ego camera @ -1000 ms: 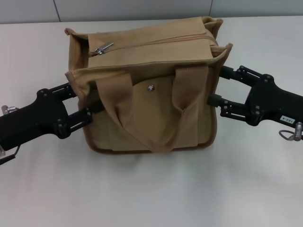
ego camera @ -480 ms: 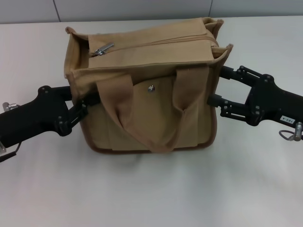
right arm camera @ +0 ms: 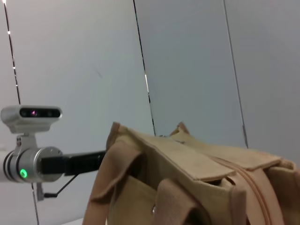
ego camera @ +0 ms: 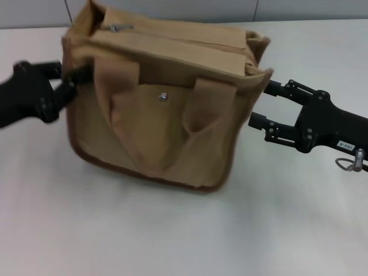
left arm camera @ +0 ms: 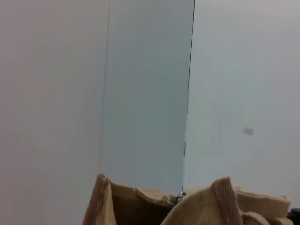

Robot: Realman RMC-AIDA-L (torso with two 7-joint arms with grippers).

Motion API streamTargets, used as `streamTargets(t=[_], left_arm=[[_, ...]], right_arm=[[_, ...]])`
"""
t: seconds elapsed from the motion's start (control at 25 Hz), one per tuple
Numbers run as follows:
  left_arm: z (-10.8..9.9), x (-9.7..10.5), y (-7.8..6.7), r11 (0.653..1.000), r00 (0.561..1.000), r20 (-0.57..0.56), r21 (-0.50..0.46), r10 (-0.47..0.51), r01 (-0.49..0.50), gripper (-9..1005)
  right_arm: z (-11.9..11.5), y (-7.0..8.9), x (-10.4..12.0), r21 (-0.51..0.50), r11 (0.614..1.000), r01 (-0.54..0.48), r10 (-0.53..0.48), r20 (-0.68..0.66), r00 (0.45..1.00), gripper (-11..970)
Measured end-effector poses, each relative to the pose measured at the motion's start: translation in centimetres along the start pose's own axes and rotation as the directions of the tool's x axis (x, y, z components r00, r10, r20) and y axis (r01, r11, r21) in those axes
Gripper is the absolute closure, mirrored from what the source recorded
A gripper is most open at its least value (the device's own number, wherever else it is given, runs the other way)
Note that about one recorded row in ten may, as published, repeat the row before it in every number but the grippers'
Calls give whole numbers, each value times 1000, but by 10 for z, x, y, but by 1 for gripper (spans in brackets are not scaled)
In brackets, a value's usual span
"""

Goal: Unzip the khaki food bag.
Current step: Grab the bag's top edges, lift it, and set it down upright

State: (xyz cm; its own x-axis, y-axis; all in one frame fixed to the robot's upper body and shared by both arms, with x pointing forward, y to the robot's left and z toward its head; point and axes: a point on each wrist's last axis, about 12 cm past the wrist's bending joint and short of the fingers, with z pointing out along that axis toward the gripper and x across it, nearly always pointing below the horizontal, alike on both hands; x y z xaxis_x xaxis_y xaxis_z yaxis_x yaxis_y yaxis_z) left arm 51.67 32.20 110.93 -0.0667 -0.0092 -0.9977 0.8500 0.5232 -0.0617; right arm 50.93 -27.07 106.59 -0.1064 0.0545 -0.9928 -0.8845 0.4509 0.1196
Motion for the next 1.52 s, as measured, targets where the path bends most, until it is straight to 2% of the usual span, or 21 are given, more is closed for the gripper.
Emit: streamTargets(t=[0.12, 0.28, 0.32, 0.44, 0.52, 0.6, 0.72, 0.96, 1.08, 1.32, 1.52], left_arm=[[5, -13, 9, 1000, 1000, -1, 14, 24, -24, 903], [7, -21, 13, 999, 999, 12, 12, 51, -51, 904], [9, -40, 21, 994, 992, 53, -8, 110, -110, 905], [11, -58, 25, 986, 982, 93, 0, 166, -167, 906], [15, -77, 24, 970, 964, 131, 49, 232, -240, 906], [17, -80, 23, 965, 961, 138, 67, 241, -252, 907], [25, -73, 17, 962, 961, 127, 96, 244, -257, 916], [26, -66, 11, 958, 957, 132, 91, 257, -270, 926], [29, -61, 5, 957, 959, 141, 126, 245, -263, 926], [50, -38, -11, 942, 967, 130, 229, 221, -246, 928], [54, -32, -12, 951, 974, 124, 222, 191, -214, 928]], right_arm=[[0, 0, 0, -3, 1000, 0, 0, 3, 1000, 151], [0, 0, 0, -3, 1000, -1, 1, 4, 1000, 151], [1, 1, 0, 1, 1000, -4, 4, 11, 1000, 151], [1, 0, -1, 15, 1000, -14, 13, 38, 999, 151], [2, -1, -4, 42, 999, -26, 22, 82, 996, 151], [-1, -3, -6, 79, 996, -37, 27, 130, 991, 151], [-3, -4, -6, 110, 993, -51, 33, 161, 986, 151], [-2, -4, -5, 118, 991, -65, 44, 171, 984, 151], [-2, -2, -5, 132, 989, -63, 36, 201, 979, 151], [3, 8, 4, 201, 976, 83, -128, 224, 966, 152], [2, 10, 9, 245, 965, 94, -152, 230, 961, 152]])
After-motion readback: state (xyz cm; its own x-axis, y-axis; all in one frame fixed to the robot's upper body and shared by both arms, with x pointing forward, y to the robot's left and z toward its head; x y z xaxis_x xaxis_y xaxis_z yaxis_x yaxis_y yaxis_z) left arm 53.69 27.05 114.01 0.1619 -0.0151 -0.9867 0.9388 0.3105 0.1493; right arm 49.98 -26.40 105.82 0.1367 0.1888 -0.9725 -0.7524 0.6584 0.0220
